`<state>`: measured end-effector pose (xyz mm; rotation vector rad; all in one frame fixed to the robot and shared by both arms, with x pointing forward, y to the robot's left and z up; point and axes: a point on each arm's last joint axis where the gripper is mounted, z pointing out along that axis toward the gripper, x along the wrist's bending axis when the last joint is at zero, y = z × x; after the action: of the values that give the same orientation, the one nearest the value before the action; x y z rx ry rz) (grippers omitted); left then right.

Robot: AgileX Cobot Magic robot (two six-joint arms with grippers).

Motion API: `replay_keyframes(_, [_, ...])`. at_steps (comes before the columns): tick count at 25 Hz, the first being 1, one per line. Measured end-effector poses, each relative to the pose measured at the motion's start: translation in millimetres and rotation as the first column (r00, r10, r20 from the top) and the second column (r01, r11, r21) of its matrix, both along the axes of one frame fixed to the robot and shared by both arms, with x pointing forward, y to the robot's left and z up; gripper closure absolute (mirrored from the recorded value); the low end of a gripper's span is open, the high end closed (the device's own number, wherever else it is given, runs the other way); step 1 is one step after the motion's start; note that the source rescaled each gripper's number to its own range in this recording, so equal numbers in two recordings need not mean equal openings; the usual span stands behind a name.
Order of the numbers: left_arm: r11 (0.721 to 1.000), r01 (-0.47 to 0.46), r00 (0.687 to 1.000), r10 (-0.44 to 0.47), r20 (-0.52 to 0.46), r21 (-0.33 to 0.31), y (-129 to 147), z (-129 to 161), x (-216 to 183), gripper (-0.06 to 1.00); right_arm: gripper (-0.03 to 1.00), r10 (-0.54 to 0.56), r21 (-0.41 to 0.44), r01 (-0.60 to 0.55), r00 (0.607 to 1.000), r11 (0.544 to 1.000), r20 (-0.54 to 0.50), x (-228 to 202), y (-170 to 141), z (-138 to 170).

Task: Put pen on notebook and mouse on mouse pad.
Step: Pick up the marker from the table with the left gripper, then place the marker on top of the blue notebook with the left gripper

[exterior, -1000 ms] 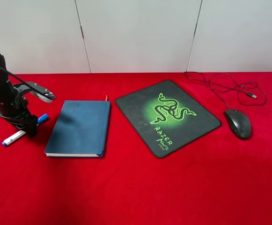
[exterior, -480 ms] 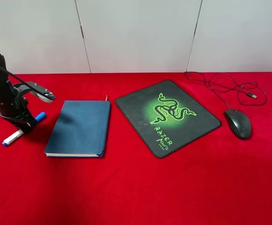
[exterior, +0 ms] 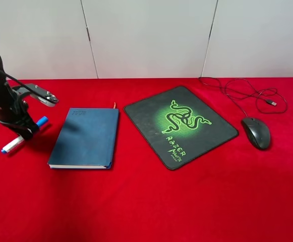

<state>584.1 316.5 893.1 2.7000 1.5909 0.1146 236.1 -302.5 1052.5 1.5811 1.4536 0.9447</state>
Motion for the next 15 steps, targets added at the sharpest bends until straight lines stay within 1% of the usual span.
replay_keyframes(4, [1.000, -0.031, 0.999, 0.031, 0.032, -0.001, 0.0, 20.9, -2.4, 0.94, -0.03, 0.000, 0.000, 0.000, 1.000, 1.000, 0.000, 0.0, 0.0, 0.0])
replay_keyframes(7, [0.997, -0.083, 0.996, 0.083, 0.042, -0.005, 0.0, 36.3, -6.9, 0.94, -0.03, 0.000, 0.000, 0.000, 1.000, 1.000, 0.000, 0.0, 0.0, 0.0])
replay_keyframes(11, [0.988, -0.153, 0.988, 0.153, 0.036, -0.010, -2.9, 55.8, -15.5, 0.94, -0.03, 0.000, 0.000, 0.000, 1.000, 1.000, 0.000, 0.0, 0.0, 0.0])
replay_keyframes(15, [0.978, -0.209, 0.978, 0.209, 0.003, -0.010, -15.7, 67.5, -24.0, 0.94, -0.03, 0.000, 0.000, 0.000, 1.000, 1.000, 0.000, 0.0, 0.0, 0.0])
